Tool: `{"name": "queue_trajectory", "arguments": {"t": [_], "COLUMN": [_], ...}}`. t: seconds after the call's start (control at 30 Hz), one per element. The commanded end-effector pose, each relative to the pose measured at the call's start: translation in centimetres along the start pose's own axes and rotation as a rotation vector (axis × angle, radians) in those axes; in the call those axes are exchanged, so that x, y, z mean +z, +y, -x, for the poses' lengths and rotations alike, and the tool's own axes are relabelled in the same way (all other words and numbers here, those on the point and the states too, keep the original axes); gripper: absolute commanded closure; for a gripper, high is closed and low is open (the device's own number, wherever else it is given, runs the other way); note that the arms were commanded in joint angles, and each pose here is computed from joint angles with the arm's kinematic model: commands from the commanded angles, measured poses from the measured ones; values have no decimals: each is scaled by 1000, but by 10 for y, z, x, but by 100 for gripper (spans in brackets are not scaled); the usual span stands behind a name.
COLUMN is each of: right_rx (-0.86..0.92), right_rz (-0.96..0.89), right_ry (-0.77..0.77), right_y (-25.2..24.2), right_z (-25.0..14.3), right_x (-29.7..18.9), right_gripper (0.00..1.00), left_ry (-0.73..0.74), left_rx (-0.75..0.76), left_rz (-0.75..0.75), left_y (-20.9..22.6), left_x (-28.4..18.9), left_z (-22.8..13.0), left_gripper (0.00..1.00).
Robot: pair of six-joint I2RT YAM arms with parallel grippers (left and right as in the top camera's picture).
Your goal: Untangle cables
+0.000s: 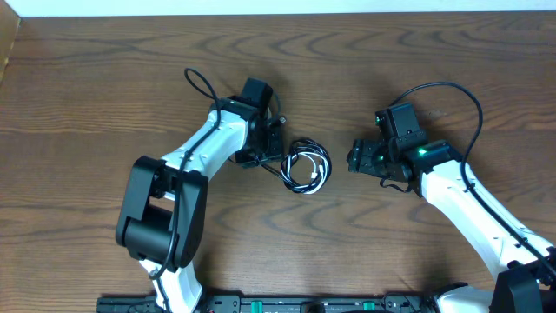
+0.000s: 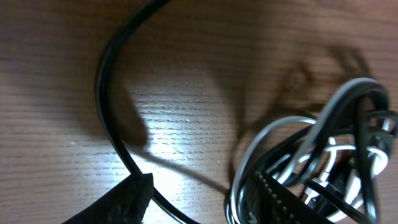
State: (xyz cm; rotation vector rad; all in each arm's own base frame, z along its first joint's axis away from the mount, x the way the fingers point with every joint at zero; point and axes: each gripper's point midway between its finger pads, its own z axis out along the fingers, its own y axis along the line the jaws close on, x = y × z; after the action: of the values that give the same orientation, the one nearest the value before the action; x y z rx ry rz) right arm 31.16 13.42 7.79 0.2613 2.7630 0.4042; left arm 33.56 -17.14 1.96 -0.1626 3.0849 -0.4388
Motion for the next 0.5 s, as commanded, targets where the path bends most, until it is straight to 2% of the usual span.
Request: {"name": "queue_trajectory", "arguments": {"t": [0.0,0.33,0.37,0.4,0.47], "right_rx": [-15,-15,-17,-17,-16], "right_rz": [-23,-23,-23,-23,-25], "right_ry": [-20,-20,-20,-20,-16], "right_y": [-5,-5,-5,-5,-5], "right_z": [4,4,4,4,3], "right_x": [-2,-2,-2,-2,-2], "right_gripper": [25,25,25,25,25], "left_ry": [37,96,105,111,94], "left_rx": [-2,-25,-26,-26,38], "left_rz": [37,69,65,55,29], "left_y": [5,6,6,4,-4], "left_x": [17,37,37,36,27], "left_z": [-8,-22,-24,-25,-24], "left_gripper": [50,54,68,72,71]}}
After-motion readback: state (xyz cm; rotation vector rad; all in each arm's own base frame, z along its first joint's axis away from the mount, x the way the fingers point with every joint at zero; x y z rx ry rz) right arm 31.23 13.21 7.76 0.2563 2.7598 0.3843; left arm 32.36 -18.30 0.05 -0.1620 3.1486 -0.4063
